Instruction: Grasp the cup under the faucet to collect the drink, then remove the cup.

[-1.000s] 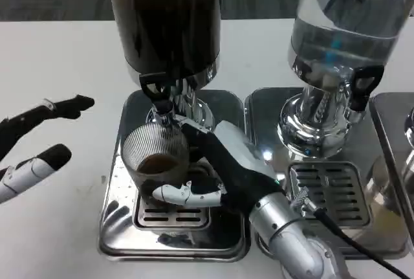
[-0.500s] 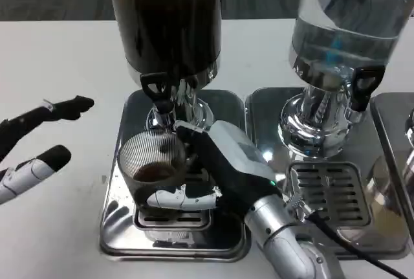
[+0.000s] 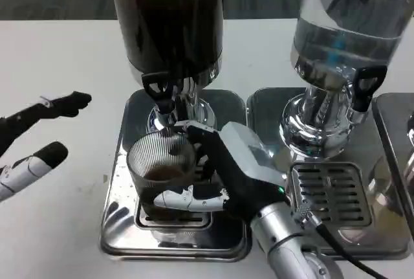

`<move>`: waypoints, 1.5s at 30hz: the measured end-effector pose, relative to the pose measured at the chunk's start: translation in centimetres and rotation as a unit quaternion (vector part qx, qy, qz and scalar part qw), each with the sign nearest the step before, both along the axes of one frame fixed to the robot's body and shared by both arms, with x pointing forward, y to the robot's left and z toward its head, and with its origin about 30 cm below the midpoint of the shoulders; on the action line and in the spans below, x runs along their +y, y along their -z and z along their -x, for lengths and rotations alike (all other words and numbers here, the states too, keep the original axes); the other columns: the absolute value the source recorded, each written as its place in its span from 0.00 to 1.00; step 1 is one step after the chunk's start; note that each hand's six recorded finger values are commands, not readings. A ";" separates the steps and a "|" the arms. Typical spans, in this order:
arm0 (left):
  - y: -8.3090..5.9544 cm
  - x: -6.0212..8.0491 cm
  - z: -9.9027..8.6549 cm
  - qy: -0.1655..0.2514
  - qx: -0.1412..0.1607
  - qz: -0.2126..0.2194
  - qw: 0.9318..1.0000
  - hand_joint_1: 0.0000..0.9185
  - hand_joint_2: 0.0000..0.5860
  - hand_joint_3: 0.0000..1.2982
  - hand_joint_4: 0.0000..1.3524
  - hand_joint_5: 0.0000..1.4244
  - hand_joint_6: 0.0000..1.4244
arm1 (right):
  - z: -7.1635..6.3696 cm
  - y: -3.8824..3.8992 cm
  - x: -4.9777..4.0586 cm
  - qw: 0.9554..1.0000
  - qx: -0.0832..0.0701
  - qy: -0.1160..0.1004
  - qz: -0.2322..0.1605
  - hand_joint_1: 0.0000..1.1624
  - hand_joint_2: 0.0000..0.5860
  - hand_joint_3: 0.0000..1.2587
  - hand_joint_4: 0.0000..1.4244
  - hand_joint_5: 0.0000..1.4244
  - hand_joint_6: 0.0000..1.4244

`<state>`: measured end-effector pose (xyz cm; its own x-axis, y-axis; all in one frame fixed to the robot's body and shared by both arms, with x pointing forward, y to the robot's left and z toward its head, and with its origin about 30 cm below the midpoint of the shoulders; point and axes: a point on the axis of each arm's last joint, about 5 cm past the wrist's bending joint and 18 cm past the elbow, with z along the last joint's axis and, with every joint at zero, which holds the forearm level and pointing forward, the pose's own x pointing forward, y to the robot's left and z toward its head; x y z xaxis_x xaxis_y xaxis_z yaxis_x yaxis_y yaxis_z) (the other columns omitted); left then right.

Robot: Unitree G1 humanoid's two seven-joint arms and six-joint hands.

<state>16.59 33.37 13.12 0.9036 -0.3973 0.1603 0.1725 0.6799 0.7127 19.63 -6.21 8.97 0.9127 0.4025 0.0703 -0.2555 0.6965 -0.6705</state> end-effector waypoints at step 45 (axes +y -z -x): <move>0.0 -0.4 -1.0 0.022 0.011 -0.002 1.000 0.00 0.22 0.18 0.15 0.17 0.17 | 1.8 -0.27 -2.10 0.997 -0.028 0.069 -0.003 0.68 0.41 0.32 0.36 0.48 0.61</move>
<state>17.61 32.95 13.15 0.8881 -0.4381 0.1390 0.2183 0.6682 0.7112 17.85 -8.31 9.23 0.9537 0.2733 0.1253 -0.1190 0.7258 -0.6775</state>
